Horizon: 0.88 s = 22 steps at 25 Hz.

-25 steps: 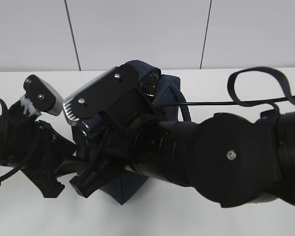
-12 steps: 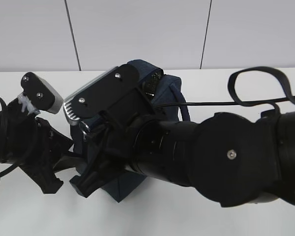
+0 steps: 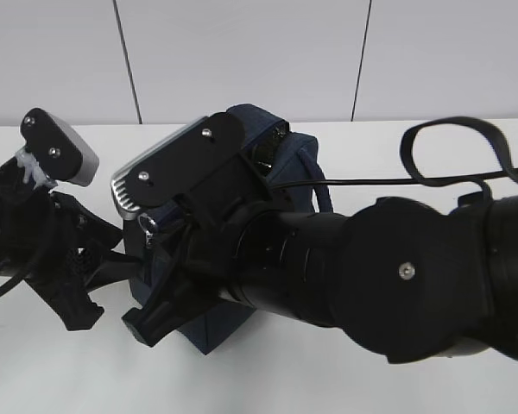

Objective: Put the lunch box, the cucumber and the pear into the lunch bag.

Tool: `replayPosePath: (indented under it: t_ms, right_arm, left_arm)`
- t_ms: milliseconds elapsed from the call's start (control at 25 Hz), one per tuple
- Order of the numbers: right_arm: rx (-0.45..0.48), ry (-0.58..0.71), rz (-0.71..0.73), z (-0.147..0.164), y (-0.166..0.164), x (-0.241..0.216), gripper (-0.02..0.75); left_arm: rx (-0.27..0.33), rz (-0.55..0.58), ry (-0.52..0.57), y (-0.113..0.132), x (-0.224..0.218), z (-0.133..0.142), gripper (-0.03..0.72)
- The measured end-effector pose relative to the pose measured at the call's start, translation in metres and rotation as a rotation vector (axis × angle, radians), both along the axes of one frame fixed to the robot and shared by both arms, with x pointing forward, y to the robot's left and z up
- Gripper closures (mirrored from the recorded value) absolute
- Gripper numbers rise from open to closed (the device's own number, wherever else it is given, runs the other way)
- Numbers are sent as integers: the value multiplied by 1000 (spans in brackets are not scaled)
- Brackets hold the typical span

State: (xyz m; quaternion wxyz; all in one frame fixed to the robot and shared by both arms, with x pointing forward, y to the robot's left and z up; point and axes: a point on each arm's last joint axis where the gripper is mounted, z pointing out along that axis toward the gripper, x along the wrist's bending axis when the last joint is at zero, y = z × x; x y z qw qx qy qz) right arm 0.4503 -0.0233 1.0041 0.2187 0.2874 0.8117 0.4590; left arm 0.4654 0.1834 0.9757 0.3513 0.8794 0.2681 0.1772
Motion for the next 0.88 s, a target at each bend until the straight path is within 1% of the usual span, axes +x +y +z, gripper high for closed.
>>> replayPosePath:
  t_ms: [200,400,520,560,600,720,800,880]
  right_arm:
    - [0,0,0,0,0,0,738]
    - [-2,-2,2,0,0,0,738]
    - [-5,1,6,0,0,0,738]
    - [-4,2,5,0,0,0,738]
    - [-5,4,7,0,0,-1,738]
    - [-6,6,10,-1,0,-1,738]
    - [-3,13,5,-1,0,-1,738]
    - [1,18,-3,-1,0,-1,738]
  left_arm:
    - [-2,-62,7,-3,-3,0,378]
    - [3,-77,31,-6,3,-6,377]
    - [-13,-109,65,-12,8,-9,384]
    - [-17,-117,72,-13,9,-10,399]
    - [-20,-122,78,-14,9,-10,435]
    - [-23,-127,83,-15,10,-11,611]
    - [-28,-130,89,-15,9,-11,653]
    - [-33,-129,96,-15,9,-11,667]
